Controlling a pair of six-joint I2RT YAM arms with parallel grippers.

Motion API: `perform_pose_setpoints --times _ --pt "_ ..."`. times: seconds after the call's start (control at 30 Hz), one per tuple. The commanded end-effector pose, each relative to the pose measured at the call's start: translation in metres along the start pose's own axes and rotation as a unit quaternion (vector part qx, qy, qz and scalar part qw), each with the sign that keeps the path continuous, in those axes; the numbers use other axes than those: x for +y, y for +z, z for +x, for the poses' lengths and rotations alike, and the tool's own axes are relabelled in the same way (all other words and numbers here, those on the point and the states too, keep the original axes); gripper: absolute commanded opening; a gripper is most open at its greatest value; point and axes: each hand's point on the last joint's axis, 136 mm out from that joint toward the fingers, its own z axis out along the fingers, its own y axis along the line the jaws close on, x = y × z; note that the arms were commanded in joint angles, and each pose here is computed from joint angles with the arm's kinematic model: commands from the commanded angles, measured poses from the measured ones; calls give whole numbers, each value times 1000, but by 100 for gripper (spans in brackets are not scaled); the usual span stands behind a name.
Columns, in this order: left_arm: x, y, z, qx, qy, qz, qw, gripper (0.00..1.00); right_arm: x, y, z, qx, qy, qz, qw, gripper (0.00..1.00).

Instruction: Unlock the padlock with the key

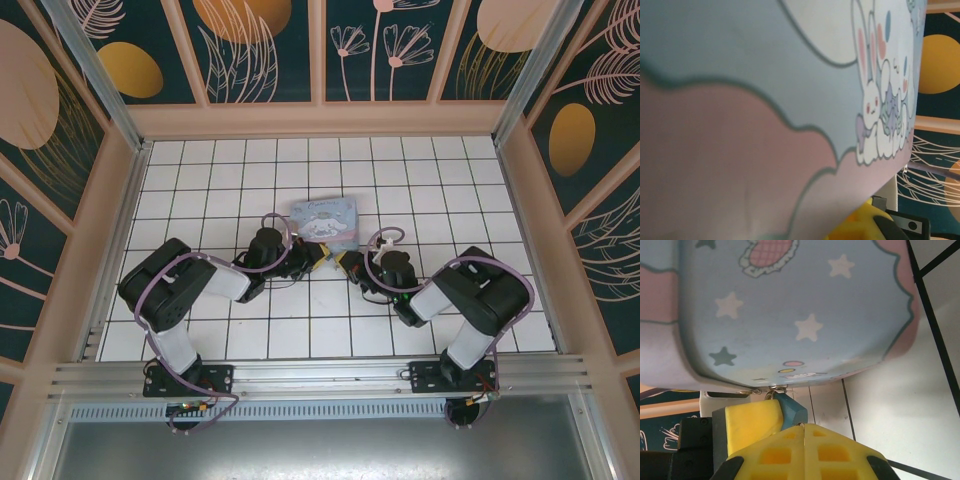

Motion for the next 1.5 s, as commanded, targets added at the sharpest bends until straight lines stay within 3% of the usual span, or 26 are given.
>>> perform_pose_setpoints --times 0.0,0.73,1.13,1.47 --pt "-16 -1 4 14 -11 42 999 0 23 6 -1 0 -6 -48 999 0" --pt "-30 -3 7 26 -30 71 997 0 74 -8 -6 -3 -69 -186 980 0" --pt "-49 -5 5 26 -27 97 995 0 105 -7 -13 20 -5 -228 973 0" --pt "-63 -8 4 25 -21 111 993 0 104 4 -20 34 54 -223 973 0"
